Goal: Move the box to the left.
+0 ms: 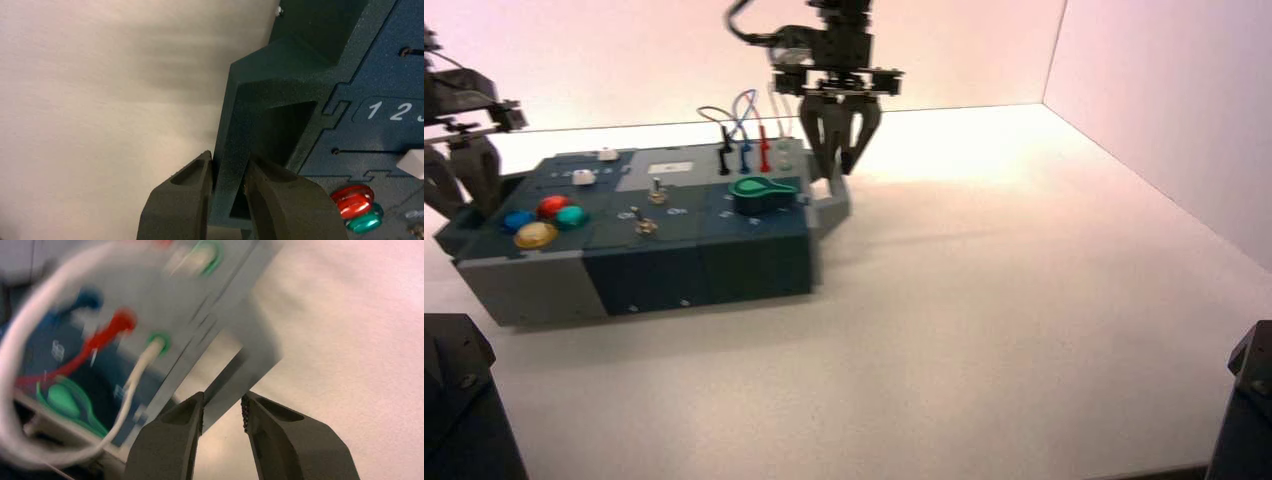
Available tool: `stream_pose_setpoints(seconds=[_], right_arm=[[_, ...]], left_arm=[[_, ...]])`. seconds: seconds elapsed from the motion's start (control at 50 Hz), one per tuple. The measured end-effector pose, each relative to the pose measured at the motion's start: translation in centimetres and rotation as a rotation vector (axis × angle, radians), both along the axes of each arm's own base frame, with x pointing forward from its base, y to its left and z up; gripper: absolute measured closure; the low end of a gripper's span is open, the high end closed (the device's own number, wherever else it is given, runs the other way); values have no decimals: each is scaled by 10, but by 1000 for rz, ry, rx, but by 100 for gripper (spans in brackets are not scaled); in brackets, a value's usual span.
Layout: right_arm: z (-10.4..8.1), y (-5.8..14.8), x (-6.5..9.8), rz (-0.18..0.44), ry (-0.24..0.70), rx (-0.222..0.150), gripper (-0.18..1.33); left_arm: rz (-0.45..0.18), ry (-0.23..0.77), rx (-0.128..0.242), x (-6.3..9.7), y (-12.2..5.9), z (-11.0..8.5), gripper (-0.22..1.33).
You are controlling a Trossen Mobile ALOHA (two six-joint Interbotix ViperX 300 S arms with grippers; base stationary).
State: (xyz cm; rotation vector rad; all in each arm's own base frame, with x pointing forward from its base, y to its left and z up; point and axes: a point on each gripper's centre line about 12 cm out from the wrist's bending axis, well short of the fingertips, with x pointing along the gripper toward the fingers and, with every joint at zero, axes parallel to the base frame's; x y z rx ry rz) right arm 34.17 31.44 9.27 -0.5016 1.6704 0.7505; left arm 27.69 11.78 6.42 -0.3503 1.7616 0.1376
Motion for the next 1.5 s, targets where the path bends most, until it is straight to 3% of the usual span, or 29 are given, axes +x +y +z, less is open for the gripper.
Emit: stream_pose_setpoints(seconds=[0.06,0.08,0.1,0.12,0.18,0.22,0.32,0.38,0.7,0.88,1.0,1.28,1.5], right_arm=[[0,5,-1,14,4,-1,77],[0,7,-1,22,6,-2,105],[0,7,-1,22,6,-2,105],[0,9,0,25,6,1,122],[2,17,0,36,-4,19,128],[2,22,-2,43,-5,27,129],[3,50,-27,125,-2,37,130],[2,52,-31,137,5,29,130],[2,50,-27,123,0,28,130],[2,48,-25,107,-26,4,129],[2,46,-22,105,-39,-9,129],[5,42,-14,94,-76,-32,129],[20,44,-9,86,-107,-11,129]], left_arm=[[10,-20,12,3,6,3,61],[13,-21,13,3,7,3,61],[20,-30,18,5,10,5,60],[25,-34,20,5,12,7,60],[30,-42,23,5,14,9,58],[27,-47,25,5,13,12,54],[12,-59,25,9,7,15,55],[12,-58,25,9,7,15,54],[17,-22,9,7,6,7,51],[44,-10,6,8,6,7,33],[74,-4,1,7,8,7,11],[83,-12,1,7,8,10,11],[74,-89,22,13,3,36,11]])
